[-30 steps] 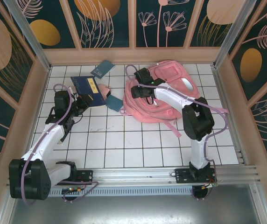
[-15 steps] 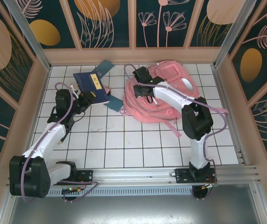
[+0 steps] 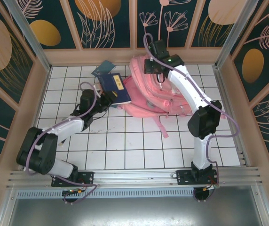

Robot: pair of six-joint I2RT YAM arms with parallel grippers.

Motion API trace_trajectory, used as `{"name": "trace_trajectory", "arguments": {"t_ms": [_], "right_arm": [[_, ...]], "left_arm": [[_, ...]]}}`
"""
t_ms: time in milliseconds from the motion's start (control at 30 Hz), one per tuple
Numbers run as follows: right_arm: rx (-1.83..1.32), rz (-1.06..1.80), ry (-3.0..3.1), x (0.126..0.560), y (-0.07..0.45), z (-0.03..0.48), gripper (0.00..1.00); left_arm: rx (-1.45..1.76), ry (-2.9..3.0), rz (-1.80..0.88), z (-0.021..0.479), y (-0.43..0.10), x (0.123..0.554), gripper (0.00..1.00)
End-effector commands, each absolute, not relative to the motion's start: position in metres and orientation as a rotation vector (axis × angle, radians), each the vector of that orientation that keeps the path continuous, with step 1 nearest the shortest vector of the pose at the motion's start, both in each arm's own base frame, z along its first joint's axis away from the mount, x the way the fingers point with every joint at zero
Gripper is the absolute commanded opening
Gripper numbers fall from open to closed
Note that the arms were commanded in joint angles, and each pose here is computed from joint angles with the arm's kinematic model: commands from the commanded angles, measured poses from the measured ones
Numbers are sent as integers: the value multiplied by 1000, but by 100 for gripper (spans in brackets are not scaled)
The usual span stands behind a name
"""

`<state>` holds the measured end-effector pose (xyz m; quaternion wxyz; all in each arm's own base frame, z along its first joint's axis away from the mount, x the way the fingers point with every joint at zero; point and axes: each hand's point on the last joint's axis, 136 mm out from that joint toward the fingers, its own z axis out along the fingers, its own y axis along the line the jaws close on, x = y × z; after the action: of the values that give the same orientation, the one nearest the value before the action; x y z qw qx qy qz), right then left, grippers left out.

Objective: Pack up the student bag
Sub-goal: Open the student bag at the top-right of the table, then place the book in the student bag.

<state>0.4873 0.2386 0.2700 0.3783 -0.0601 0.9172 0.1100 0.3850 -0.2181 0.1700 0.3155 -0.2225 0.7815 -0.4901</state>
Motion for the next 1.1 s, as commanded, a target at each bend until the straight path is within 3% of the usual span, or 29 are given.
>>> {"name": "trace_trajectory", "arguments": {"t_ms": [0,433,867,967,1067], "right_arm": [[-78,461,2194,490,233,339,0],[-6,659,2135,486,216,371,0],[-1,715,2134,485,214,371,0],[2,706,2140,486,210,369,0],[12,703,2143,487,205,366,0]], "left_arm": [[-513,1881,-1403,220,-252,403,0],[-437,1947,-1568,208,-385,430,0],[-374,2177,-1411,150,-485,447,2],[-357,2227,-1328,145,-485,451,48],[-339,2233,-1255,149,-475,450,67]]}}
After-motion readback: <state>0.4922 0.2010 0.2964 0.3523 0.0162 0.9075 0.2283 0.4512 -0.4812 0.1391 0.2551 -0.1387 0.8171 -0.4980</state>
